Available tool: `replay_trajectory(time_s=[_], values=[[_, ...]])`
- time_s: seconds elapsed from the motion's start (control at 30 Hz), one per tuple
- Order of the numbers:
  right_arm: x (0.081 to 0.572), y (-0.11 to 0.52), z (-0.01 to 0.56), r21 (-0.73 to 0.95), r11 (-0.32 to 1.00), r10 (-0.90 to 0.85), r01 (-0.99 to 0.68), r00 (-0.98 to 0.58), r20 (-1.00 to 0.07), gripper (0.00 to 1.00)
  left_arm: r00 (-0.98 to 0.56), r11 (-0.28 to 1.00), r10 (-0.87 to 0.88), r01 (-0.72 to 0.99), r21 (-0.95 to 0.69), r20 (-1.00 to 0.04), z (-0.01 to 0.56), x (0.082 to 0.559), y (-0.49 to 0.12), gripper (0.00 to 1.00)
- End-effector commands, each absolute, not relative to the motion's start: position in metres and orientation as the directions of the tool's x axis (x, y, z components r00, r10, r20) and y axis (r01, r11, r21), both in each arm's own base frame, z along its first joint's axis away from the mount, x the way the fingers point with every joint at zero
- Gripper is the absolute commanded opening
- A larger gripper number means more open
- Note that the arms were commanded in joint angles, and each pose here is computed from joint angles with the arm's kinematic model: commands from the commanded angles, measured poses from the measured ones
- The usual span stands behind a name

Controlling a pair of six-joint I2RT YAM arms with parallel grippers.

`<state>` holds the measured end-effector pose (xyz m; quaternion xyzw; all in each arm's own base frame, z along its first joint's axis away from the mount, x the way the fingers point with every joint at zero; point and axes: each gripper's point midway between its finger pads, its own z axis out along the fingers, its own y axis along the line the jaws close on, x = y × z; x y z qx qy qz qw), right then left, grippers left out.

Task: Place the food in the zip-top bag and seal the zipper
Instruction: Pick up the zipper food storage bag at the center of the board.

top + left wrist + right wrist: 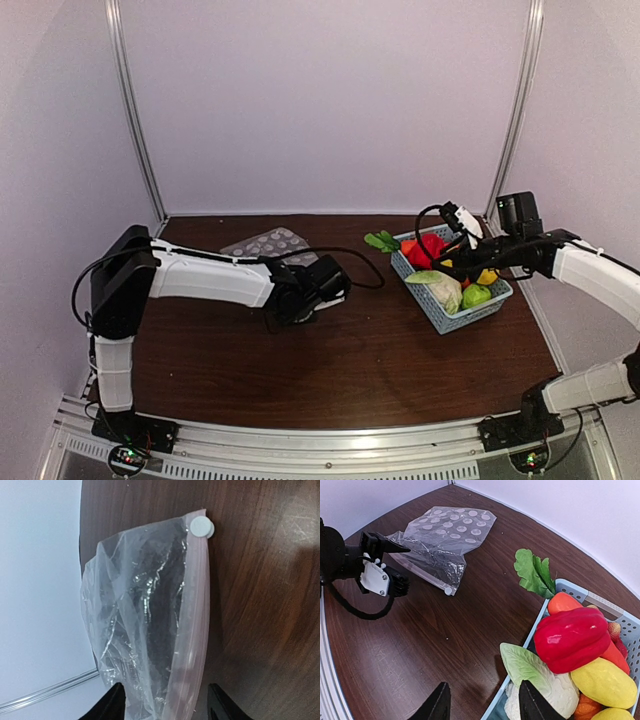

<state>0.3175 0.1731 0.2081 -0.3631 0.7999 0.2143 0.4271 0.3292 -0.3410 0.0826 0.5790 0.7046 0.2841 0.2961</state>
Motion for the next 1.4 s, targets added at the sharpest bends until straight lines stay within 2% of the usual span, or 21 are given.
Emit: replay_trajectory(time_s=[0.0,0.13,0.23,0.3,0.37,0.47,0.57,0.7,0.83,0.97,1.0,1.07,1.23,1.37], values=[[0.314,0.172,0.211,0.019,0.64,-0.396,-0.768,-0.351,-0.849,0.47,-0.169,0.114,0.986,0.619,0.777,-0.01,0.068,0.343,-0.336,0.58],[0.314,0.171,0.212,0.014,0.64,-0.397,-0.768,-0.347,-0.85,0.47,-0.191,0.084,0.981,0.558,0.825,0.029,0.065,0.356,-0.332,0.56],[0.314,0.171,0.21,0.016,0.641,-0.398,-0.767,-0.35,-0.848,0.47,-0.209,0.027,0.974,0.481,0.876,0.085,0.066,0.367,-0.326,0.45],[0.314,0.17,0.209,0.015,0.643,-0.4,-0.766,-0.353,-0.846,0.47,-0.229,0.031,0.97,0.461,0.887,0.085,0.064,0.373,-0.324,0.39],[0.314,0.169,0.206,0.017,0.647,-0.402,-0.763,-0.36,-0.842,0.47,-0.246,0.053,0.967,0.454,0.89,0.068,0.063,0.378,-0.322,0.28],[0.317,0.165,0.2,0.0,0.655,-0.419,-0.755,-0.364,-0.832,0.47,-0.263,0.084,0.964,0.433,0.897,0.037,0.07,0.384,-0.322,0.0],[0.319,0.161,0.198,-0.017,0.669,-0.433,-0.743,-0.37,-0.822,0.47,-0.271,0.132,0.962,0.423,0.896,-0.013,0.088,0.386,-0.325,0.0],[0.319,0.163,0.212,-0.007,0.667,-0.418,-0.745,-0.366,-0.831,0.46,-0.283,0.303,0.941,0.469,0.83,-0.184,0.123,0.381,-0.332,0.0],[0.332,0.167,0.235,0.011,0.684,-0.383,-0.729,-0.372,-0.846,0.47,-0.305,0.557,0.829,0.517,0.65,-0.468,0.182,0.371,-0.345,0.0],[0.352,0.181,0.276,0.077,0.693,-0.286,-0.717,-0.372,-0.883,0.52,-0.326,0.776,0.558,0.53,0.342,-0.763,0.243,0.363,-0.366,0.0],[0.357,0.188,0.287,0.101,0.692,-0.247,-0.715,-0.365,-0.898,0.53,-0.33,0.81,0.489,0.516,0.28,-0.807,0.254,0.363,-0.37,0.0],[0.364,0.206,0.301,0.183,0.675,-0.155,-0.715,-0.38,-0.912,0.55,-0.344,0.854,0.377,0.488,0.179,-0.86,0.268,0.366,-0.378,0.0],[0.356,0.259,0.334,0.363,0.538,0.013,-0.761,-0.423,-0.906,0.59,-0.411,0.892,0.178,0.452,-0.03,-0.894,0.28,0.372,-0.398,0.0],[0.351,0.285,0.354,0.395,0.464,0.052,-0.793,-0.42,-0.906,0.63,-0.441,0.883,0.038,0.435,-0.176,-0.897,0.289,0.37,-0.406,0.0]])
